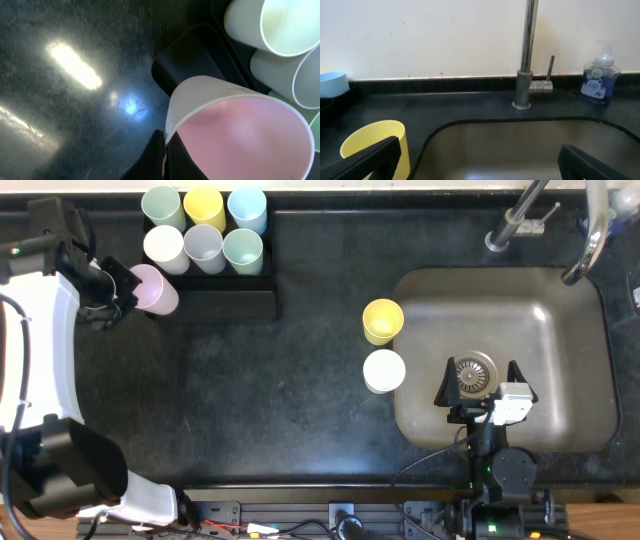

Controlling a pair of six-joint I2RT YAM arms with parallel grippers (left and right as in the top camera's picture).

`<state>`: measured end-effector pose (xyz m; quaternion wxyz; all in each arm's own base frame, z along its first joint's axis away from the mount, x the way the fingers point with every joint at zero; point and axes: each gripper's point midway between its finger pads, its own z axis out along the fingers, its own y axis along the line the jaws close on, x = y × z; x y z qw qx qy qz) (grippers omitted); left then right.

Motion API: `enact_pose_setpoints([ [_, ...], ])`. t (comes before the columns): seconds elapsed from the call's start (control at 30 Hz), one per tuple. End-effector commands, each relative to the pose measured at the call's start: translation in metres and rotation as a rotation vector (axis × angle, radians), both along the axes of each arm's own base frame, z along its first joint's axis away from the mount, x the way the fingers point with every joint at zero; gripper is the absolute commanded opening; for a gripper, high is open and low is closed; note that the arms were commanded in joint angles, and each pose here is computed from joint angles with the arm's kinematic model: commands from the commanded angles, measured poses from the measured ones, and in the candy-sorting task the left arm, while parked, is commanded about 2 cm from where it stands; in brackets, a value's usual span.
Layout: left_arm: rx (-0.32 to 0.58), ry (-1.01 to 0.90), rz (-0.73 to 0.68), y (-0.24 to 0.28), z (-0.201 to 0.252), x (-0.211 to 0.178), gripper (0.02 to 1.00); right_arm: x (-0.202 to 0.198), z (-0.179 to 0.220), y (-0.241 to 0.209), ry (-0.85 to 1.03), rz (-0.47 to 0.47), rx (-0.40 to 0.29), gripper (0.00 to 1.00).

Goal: Store Cups

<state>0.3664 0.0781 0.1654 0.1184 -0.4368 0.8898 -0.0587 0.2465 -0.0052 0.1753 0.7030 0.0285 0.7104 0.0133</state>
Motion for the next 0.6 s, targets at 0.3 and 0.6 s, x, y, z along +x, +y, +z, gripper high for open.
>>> enact_pose_setpoints([
  [0.3, 0.045, -0.01, 0.058, 0.009, -0.018, 0.019, 0.036, 0.0, -0.004, 0.0, 0.0, 0.002, 0.004, 0.998],
  [0.6, 0.061, -0.003, 0.062, 0.013, -0.028, 0.025, 0.036, 0.0, -0.003, 0.0, 0.0, 0.002, 0.004, 0.998],
])
